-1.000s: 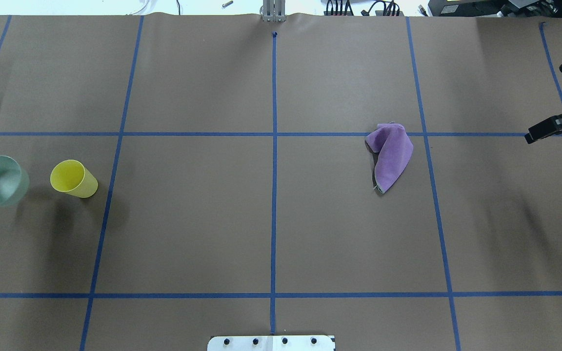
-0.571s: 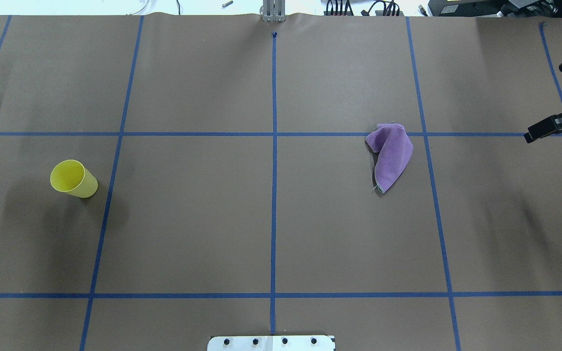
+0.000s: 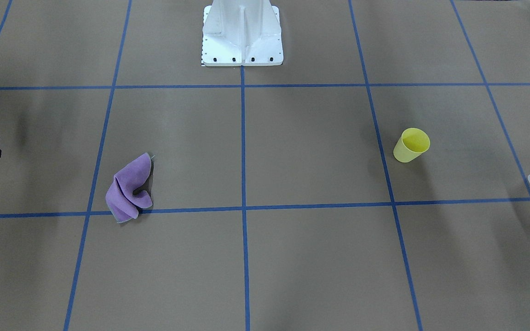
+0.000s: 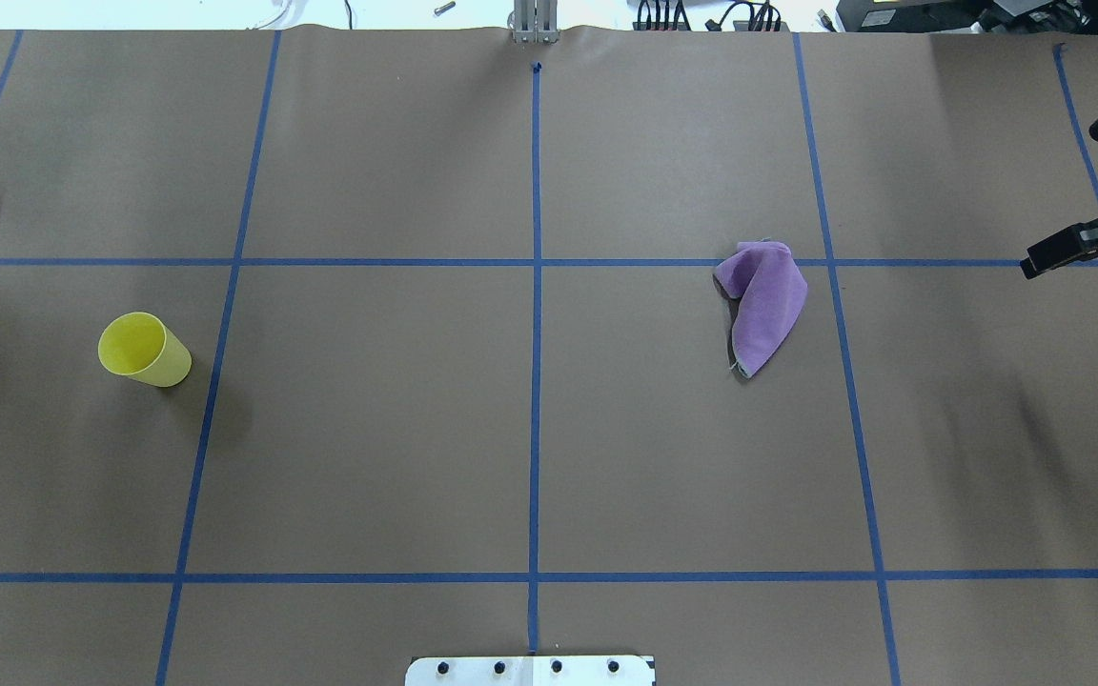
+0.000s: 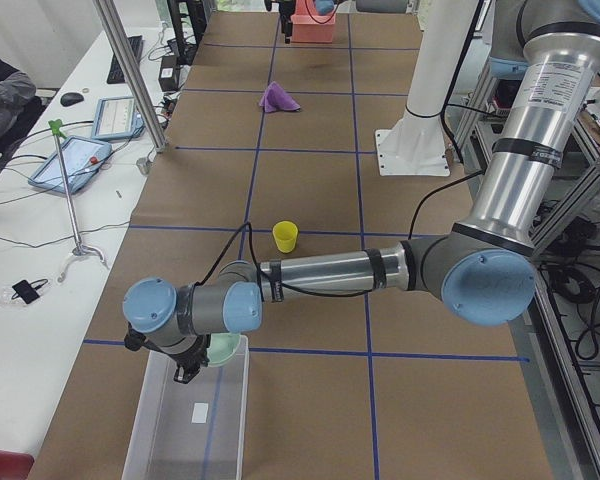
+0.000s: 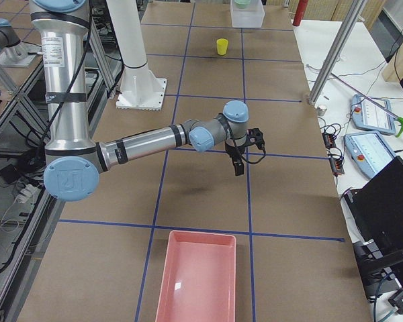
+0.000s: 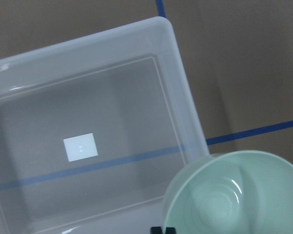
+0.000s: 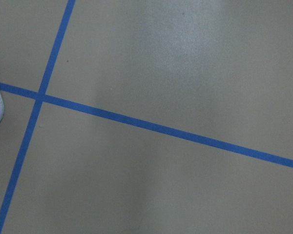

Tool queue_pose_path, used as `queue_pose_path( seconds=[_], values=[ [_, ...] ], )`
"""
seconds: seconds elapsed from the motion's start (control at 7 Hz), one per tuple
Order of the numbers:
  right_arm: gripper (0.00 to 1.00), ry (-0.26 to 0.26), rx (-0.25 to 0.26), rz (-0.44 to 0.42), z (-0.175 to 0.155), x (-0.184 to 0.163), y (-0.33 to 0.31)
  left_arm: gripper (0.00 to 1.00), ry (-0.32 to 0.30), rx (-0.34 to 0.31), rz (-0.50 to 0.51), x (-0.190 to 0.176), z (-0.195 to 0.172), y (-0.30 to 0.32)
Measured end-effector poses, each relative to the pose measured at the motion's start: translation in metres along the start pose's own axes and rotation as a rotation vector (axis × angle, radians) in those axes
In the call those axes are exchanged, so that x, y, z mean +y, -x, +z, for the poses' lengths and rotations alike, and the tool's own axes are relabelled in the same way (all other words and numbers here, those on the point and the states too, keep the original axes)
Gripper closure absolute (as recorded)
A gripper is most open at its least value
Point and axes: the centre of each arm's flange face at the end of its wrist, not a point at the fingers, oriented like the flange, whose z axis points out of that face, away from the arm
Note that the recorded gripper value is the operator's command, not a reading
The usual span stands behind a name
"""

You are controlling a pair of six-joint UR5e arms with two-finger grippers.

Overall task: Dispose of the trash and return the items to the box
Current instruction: 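Carry the green bowl off the table into the clear bin, release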

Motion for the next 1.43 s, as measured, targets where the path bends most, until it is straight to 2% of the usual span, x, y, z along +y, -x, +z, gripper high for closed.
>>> queue_pose_path(
  seconds=[0.29, 0.43, 0.71, 0.86, 1.14, 1.43],
  values=[
    [0.00, 0.000, 0.000, 0.000, 0.000, 0.000, 0.000, 1.00, 0.009, -0.041, 0.003, 0.011, 0.040, 0.055],
    [0.00, -0.001, 0.000, 0.000, 0.000, -0.001, 0.000, 1.00, 0.011, -0.086, -0.013, 0.021, 0.056, 0.076],
    [0.00, -0.002, 0.002, -0.001, 0.000, -0.003, 0.001, 1.00, 0.002, -0.216, -0.073, 0.040, 0.079, 0.106],
    [0.00, -0.004, 0.002, -0.002, 0.000, -0.003, 0.001, 1.00, -0.005, -0.253, -0.105, 0.047, 0.085, 0.113],
    [0.00, -0.008, 0.002, -0.004, -0.002, -0.005, 0.003, 0.01, -0.033, -0.274, -0.168, 0.051, 0.095, 0.113],
    [0.00, -0.010, 0.002, -0.004, -0.003, -0.006, 0.004, 0.01, -0.067, -0.279, -0.154, 0.043, 0.098, 0.104]
  ],
)
